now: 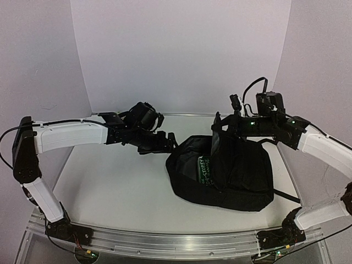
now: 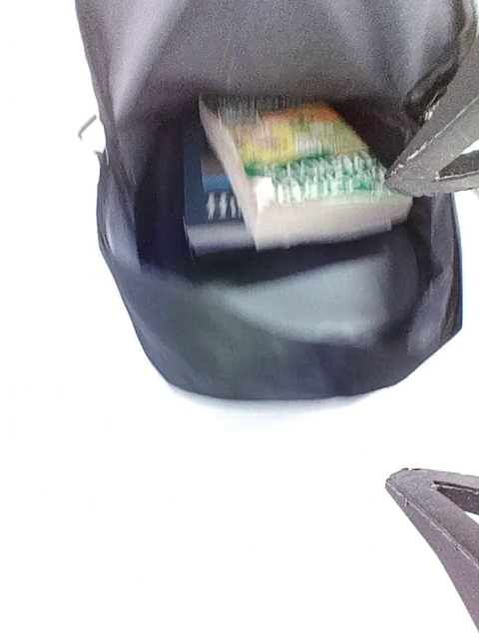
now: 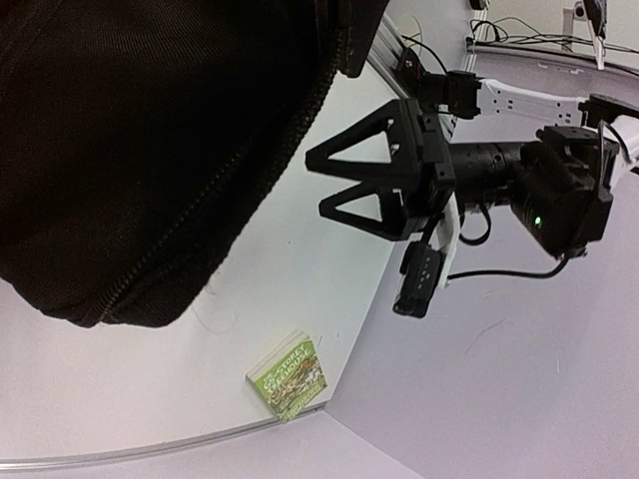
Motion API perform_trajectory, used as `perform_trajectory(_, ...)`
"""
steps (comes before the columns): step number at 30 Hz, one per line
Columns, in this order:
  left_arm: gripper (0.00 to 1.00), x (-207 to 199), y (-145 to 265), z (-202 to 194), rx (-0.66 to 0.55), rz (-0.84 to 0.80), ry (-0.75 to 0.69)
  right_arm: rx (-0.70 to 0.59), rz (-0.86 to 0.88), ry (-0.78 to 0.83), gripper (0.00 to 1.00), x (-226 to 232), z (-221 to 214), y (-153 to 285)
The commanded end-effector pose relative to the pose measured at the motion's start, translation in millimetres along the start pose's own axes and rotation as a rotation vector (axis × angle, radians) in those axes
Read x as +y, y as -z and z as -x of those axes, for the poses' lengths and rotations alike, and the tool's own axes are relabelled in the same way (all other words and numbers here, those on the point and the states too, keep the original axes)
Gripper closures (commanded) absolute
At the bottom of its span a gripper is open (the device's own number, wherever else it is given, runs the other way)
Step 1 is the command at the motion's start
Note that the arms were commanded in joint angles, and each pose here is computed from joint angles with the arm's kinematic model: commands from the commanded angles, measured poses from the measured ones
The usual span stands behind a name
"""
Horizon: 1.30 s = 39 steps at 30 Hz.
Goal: Pack the student bag
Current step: Adjust the student bag at the center of the board.
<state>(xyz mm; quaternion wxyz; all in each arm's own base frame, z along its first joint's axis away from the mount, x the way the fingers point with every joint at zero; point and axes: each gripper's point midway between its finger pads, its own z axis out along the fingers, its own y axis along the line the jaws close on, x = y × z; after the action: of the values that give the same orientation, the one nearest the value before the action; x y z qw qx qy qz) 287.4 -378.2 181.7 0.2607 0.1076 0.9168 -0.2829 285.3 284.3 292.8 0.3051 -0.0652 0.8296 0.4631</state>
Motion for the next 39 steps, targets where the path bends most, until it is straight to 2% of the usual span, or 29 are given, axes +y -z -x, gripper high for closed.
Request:
perform_trajectory(1, 0.05, 27, -16, -27, 0.13, 0.073, 0.032, -0.076, 0.115, 0.109, 1.0, 47, 22, -5)
perform_trajectory(5, 0.04, 30, -32, -42, 0.202, 0.066, 0.049, -0.071, 0.135, 0.129, 1.0, 60, 23, -11)
perform_trajectory(11, 0.05, 11, -43, -45, 0.197, -0.07, 0.082, -0.048, 0.149, 0.143, 1.0, 69, 17, -23)
perform_trajectory(13, 0.1, 11, -48, -48, 0.207, -0.074, 0.088, -0.045, 0.152, 0.146, 1.0, 71, 16, -25)
perform_trajectory(14, 0.18, 16, -51, -50, 0.218, -0.046, 0.089, -0.047, 0.152, 0.147, 1.0, 72, 16, -26)
perform_trajectory(18, 0.68, 43, -46, -48, 0.185, 0.1, 0.097, -0.058, 0.153, 0.152, 1.0, 75, 19, -23)
perform_trajectory(21, 0.93, 62, -27, -41, 0.125, 0.183, 0.098, -0.068, 0.144, 0.148, 1.0, 74, 20, -23)
perform_trajectory(24, 0.99, 82, -10, -35, 0.095, 0.229, 0.114, -0.066, 0.132, 0.134, 1.0, 70, 19, -24)
perform_trajectory(30, 1.0, 116, 19, -33, 0.05, 0.29, 0.169, -0.05, 0.071, 0.104, 1.0, 47, 6, -16)
perform_trajectory(34, 1.0, 135, 29, -39, 0.05, 0.32, 0.194, -0.033, -0.038, 0.041, 1.0, 1, -3, -12)
perform_trajectory(39, 1.0, 139, 29, -46, 0.065, 0.313, 0.207, 0.008, -0.171, -0.036, 1.0, -56, -25, -9)
